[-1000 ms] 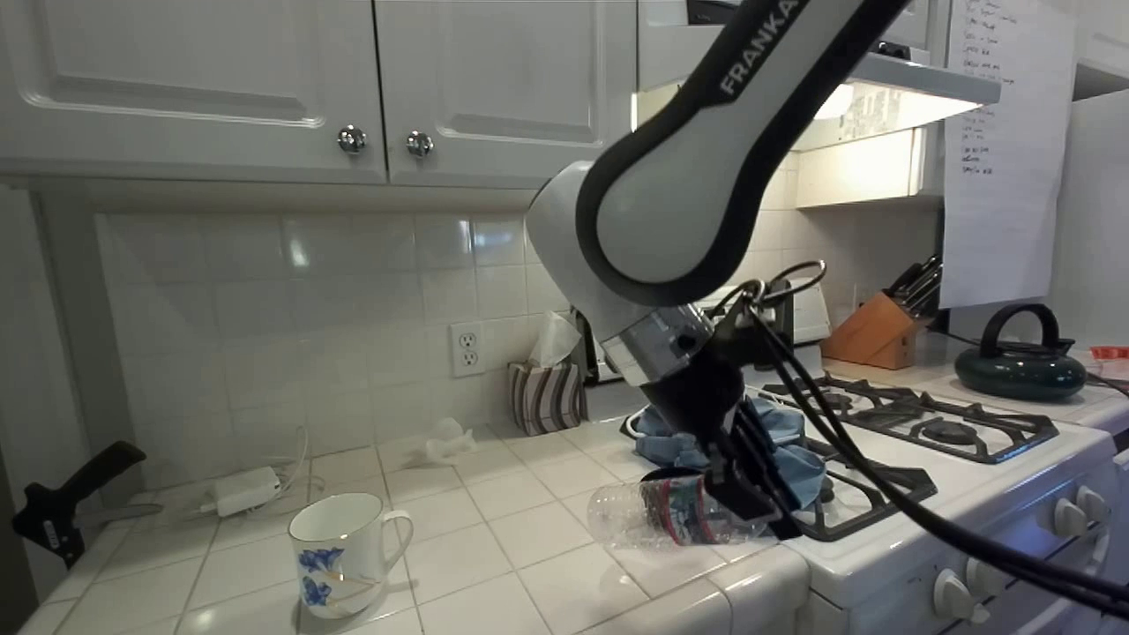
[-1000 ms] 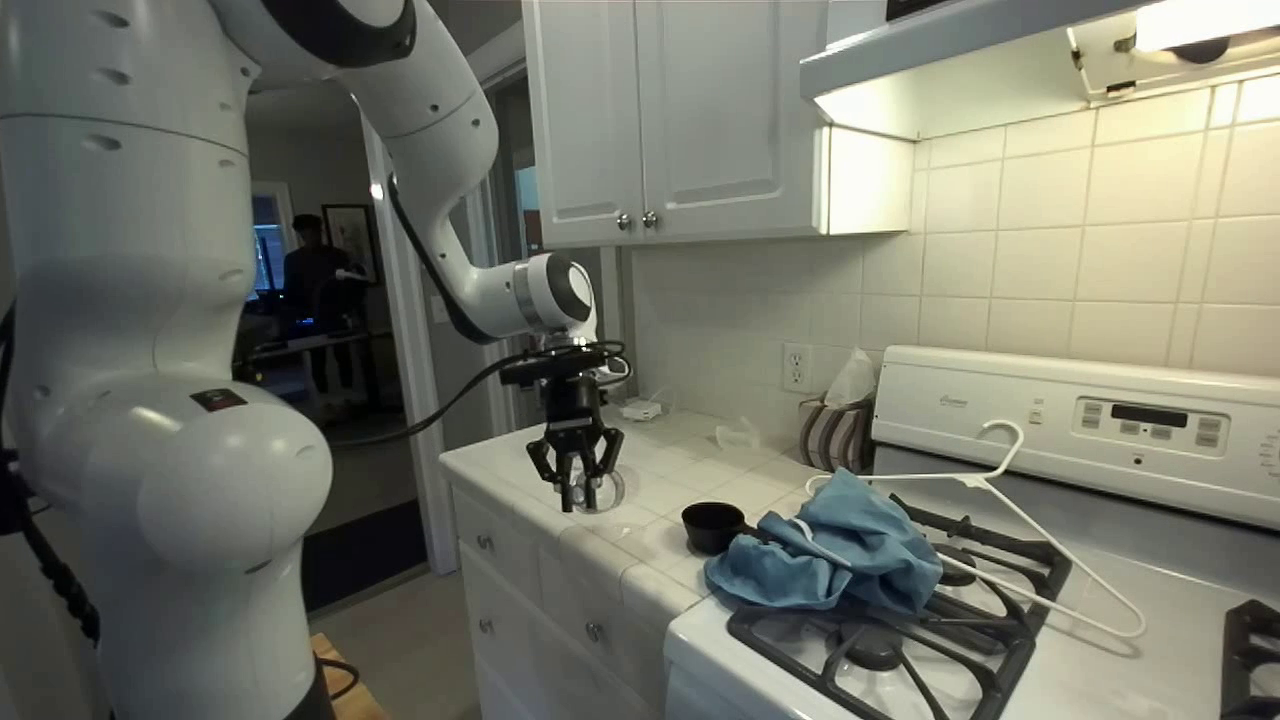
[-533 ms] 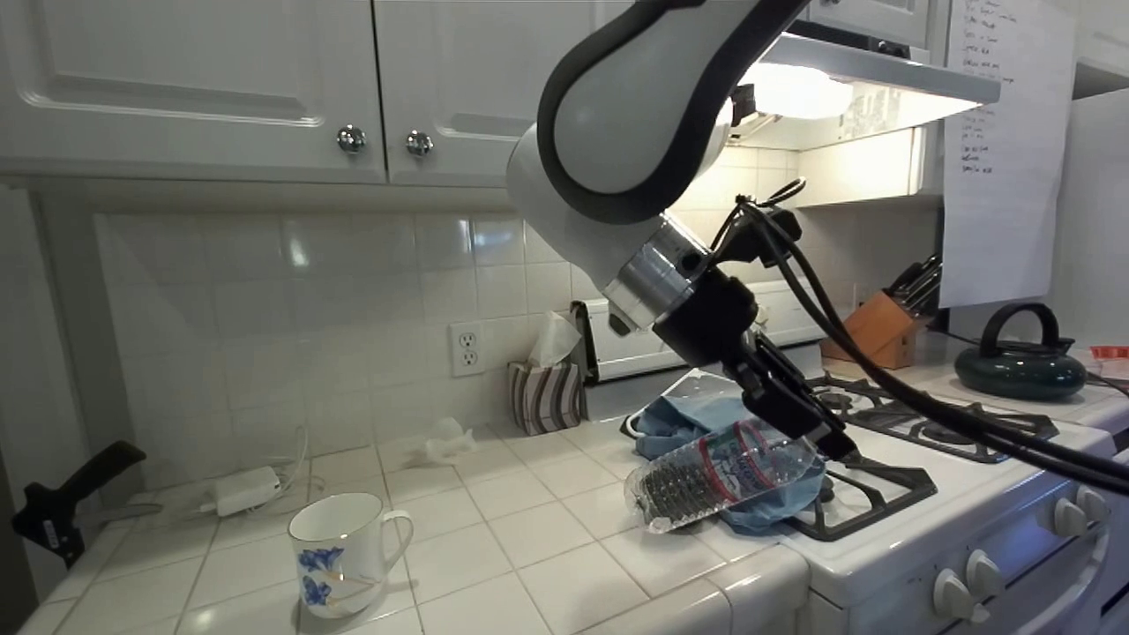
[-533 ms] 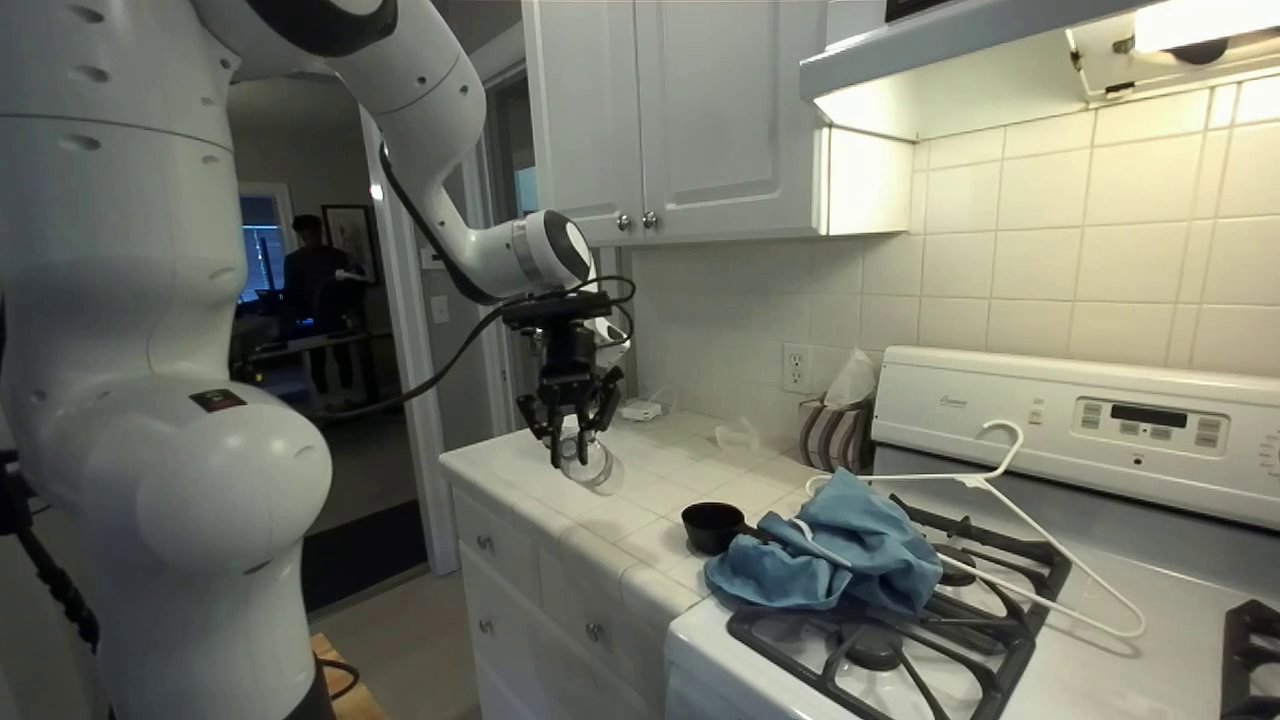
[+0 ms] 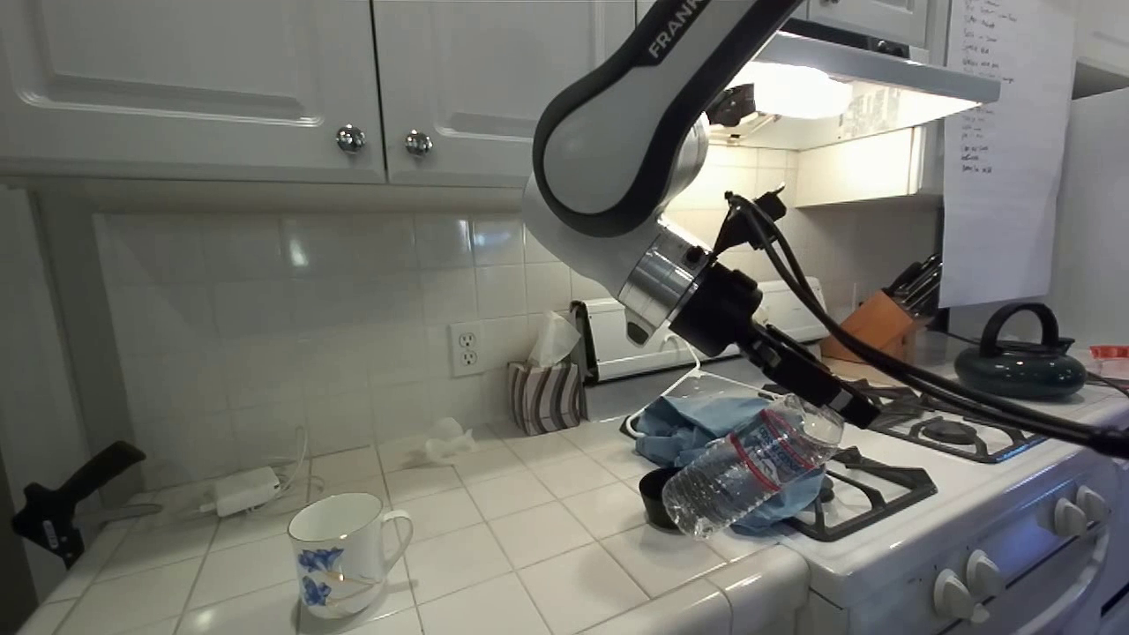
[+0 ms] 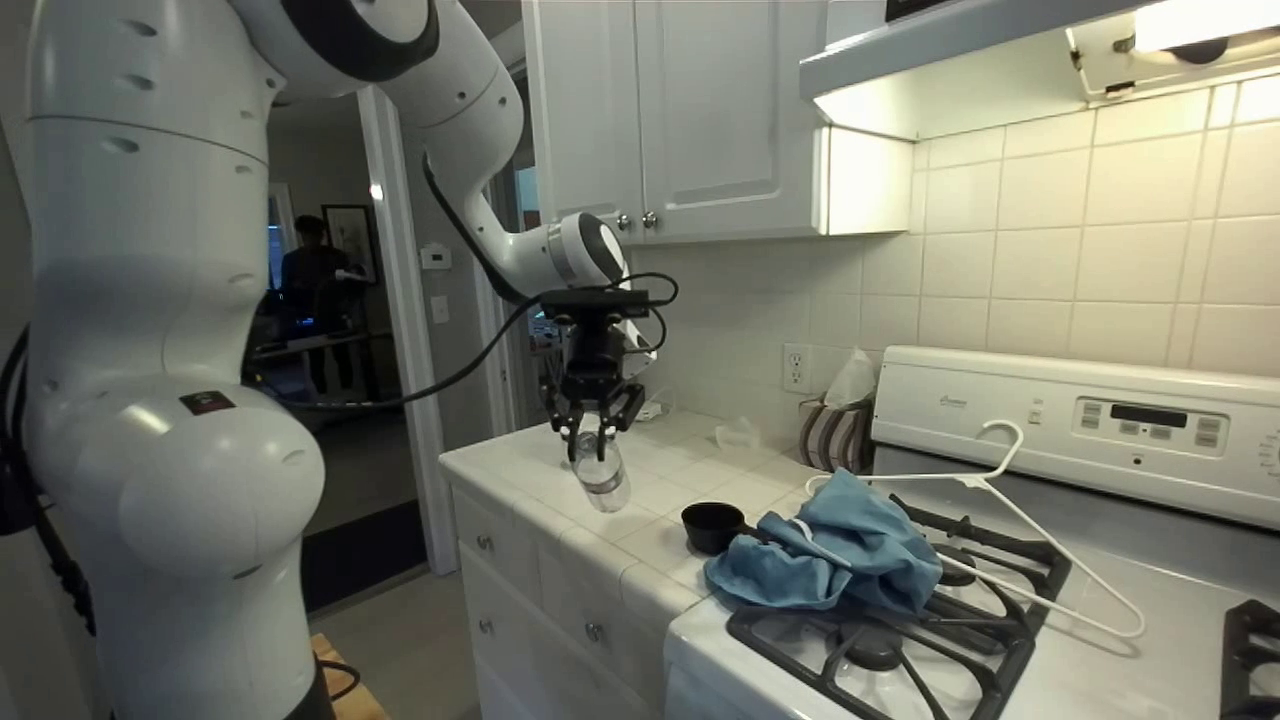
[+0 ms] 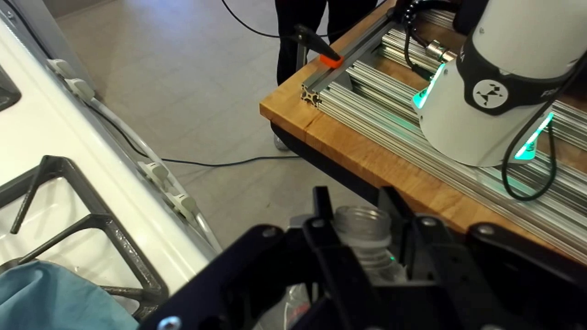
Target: Put the bottle upright, then move the black pot to the left
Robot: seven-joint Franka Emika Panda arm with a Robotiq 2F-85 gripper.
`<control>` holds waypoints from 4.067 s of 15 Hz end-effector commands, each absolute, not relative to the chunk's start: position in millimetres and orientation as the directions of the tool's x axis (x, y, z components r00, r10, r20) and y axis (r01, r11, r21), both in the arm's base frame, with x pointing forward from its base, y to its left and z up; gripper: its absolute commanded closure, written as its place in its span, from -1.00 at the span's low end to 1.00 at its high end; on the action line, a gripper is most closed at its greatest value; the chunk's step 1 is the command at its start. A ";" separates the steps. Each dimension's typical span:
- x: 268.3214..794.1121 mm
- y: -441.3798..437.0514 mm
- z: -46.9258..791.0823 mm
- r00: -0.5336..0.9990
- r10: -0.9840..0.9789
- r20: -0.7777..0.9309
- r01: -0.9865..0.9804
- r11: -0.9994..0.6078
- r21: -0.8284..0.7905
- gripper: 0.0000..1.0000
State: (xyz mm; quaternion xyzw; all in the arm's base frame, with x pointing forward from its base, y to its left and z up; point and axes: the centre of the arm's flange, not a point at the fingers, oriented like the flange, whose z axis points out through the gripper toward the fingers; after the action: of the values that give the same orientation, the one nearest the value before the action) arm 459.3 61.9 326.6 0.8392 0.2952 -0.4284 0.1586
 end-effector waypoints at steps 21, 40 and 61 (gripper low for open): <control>596.6 150.8 291.4 0.150 0.109 -0.983 0.745 -0.666 0.040 0.84; 629.7 165.2 218.9 -0.022 0.026 -0.999 0.771 -0.636 -0.033 0.84; 634.3 156.8 204.1 -0.016 -0.022 -1.000 0.724 -0.689 0.003 -0.14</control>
State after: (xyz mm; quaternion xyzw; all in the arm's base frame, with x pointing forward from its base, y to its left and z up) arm 610.1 136.0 205.7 0.6443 0.2756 -0.6502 0.2936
